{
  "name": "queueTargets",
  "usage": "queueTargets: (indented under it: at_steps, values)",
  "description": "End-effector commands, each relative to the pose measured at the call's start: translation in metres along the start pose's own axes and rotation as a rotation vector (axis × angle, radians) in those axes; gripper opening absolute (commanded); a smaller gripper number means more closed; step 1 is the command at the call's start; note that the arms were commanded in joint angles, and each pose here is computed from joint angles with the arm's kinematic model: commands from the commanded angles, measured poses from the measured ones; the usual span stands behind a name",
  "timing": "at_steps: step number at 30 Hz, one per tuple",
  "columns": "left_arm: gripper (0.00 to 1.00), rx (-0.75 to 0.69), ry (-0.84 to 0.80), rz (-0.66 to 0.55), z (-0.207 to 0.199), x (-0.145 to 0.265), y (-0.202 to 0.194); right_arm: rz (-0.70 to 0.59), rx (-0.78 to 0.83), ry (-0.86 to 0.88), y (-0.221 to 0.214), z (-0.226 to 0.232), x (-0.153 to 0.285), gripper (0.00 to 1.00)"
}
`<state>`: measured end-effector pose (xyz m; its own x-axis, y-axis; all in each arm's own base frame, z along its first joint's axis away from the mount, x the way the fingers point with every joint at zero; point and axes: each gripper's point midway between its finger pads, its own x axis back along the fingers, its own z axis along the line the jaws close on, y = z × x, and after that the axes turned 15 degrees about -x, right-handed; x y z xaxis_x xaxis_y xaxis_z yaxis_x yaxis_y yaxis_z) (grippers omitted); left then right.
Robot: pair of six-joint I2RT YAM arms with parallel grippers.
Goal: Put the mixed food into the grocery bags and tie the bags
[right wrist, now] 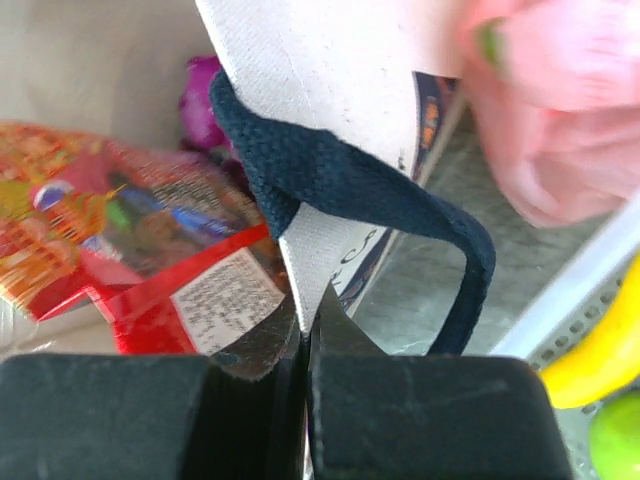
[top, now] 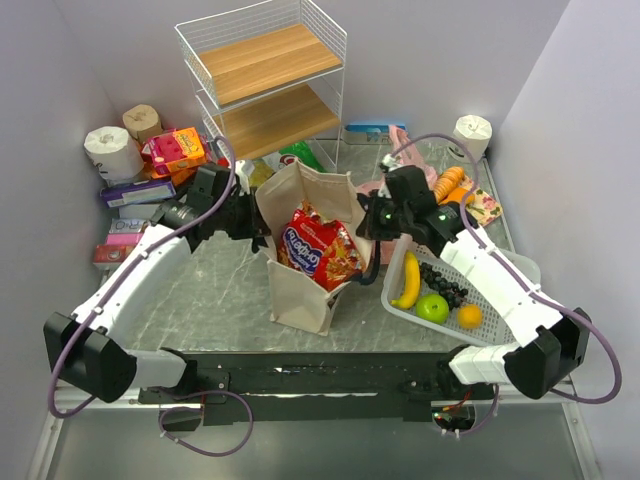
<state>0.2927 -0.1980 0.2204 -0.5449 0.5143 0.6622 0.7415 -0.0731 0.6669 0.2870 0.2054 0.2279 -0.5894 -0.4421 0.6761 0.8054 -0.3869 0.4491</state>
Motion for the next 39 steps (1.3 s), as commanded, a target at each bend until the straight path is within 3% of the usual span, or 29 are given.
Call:
queueTargets:
  at_steps: [1, 4, 11, 17, 23, 27, 28, 29, 30, 31, 32, 34, 37, 39]
  values:
    - [0.01, -0.100, 0.047, -0.300, -0.011, 0.061, 0.083, -0.167, 0.128, 0.279, 0.025, 0.095, 0.049, 0.00]
    - [0.01, -0.131, 0.140, -0.336, 0.007, 0.086, 0.099, -0.130, 0.097, 0.384, 0.014, 0.130, 0.062, 0.00]
    - [0.01, -0.172, 0.334, -0.198, 0.054, 0.112, 0.073, 0.079, 0.091, 0.493, -0.046, 0.186, 0.045, 0.00]
    - [0.01, -0.116, 0.646, -0.216, 0.100, 0.164, 0.069, 0.276, 0.176, 0.539, -0.107, 0.229, 0.031, 0.00]
    - [0.01, -0.019, 0.998, -0.192, 0.156, 0.214, 0.042, 0.342, 0.273, 0.577, -0.131, 0.264, 0.023, 0.00]
    - [0.01, -0.007, 1.084, -0.229, 0.173, 0.229, 0.041, 0.370, 0.315, 0.584, -0.141, 0.275, 0.018, 0.00]
    - [0.01, -0.009, 1.095, -0.227, 0.175, 0.230, 0.040, 0.375, 0.322, 0.577, -0.143, 0.274, 0.016, 0.01]
    - [0.03, -0.006, 1.112, -0.223, 0.178, 0.231, 0.040, 0.376, 0.330, 0.565, -0.143, 0.272, 0.011, 0.13]
    - [0.10, -0.009, 1.119, -0.206, 0.181, 0.229, 0.039, 0.356, 0.348, 0.555, -0.140, 0.271, 0.012, 0.26]
    - [0.48, -0.009, 1.127, -0.201, 0.181, 0.230, 0.038, 0.345, 0.357, 0.533, -0.137, 0.266, 0.011, 0.54]
    - [0.71, -0.002, 1.140, -0.204, 0.182, 0.233, 0.039, 0.327, 0.367, 0.526, -0.132, 0.264, 0.013, 0.63]
    - [0.98, 0.009, 1.144, -0.280, 0.175, 0.249, 0.051, 0.245, 0.398, 0.524, -0.112, 0.263, 0.027, 0.78]
    - [0.97, -0.034, 1.053, -0.454, 0.150, 0.269, 0.083, 0.127, 0.403, 0.520, -0.077, 0.256, 0.049, 0.93]
    - [0.96, -0.082, 0.956, -0.609, 0.125, 0.285, 0.110, 0.062, 0.351, 0.467, -0.043, 0.236, 0.050, 0.95]
